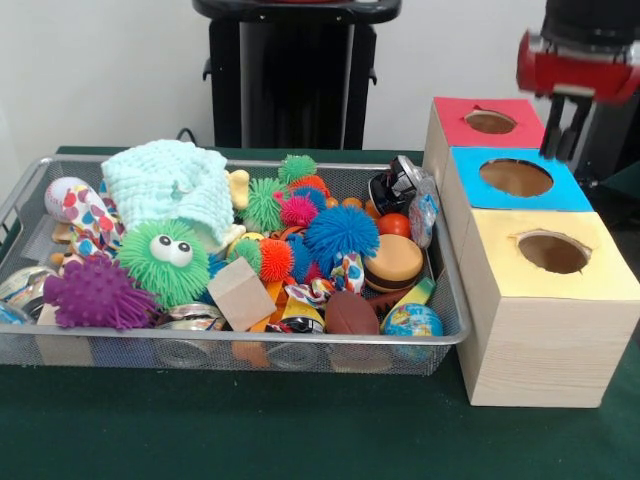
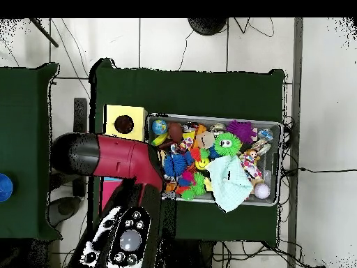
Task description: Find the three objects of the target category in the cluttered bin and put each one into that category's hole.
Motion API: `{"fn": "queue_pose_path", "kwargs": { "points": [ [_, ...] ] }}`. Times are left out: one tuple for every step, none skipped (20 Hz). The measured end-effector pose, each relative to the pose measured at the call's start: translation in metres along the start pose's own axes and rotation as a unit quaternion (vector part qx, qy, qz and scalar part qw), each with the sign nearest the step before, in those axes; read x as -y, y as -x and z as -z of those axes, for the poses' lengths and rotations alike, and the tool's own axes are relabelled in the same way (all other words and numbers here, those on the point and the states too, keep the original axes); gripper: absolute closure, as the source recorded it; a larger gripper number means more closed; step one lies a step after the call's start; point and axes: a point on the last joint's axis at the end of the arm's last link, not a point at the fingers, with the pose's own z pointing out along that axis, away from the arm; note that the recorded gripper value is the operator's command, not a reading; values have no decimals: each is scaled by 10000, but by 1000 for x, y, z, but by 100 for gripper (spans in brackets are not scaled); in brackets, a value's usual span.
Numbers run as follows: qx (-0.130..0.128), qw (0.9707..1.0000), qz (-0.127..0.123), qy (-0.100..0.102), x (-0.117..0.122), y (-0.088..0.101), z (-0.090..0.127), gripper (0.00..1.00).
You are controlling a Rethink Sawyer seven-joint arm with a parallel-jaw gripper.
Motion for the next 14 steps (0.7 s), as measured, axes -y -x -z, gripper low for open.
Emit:
{"fn": "queue_pose_path", "kwargs": {
  "points": [
    [-39,10000,-2,-1,0,-1,5,100],
    [-87,10000,-7,0,1,-2,13,100],
    [-119,9999,-21,4,3,-2,24,100],
    [-124,9999,-39,12,4,-1,32,100],
    [-70,10000,-58,18,7,1,41,100],
    [-16,10000,-77,24,10,4,49,100],
    [38,9999,-96,30,12,6,58,100],
    [95,9999,-100,19,15,9,63,100],
    [197,9998,-102,-19,21,13,72,100],
    [251,9996,-102,-47,25,16,76,100],
    [275,9996,-102,-62,27,17,78,100],
    [298,9995,-102,-77,29,18,80,100],
    [348,9993,-112,-122,35,21,84,100],
    [368,9991,-118,-149,39,22,86,100]
  ]
}}
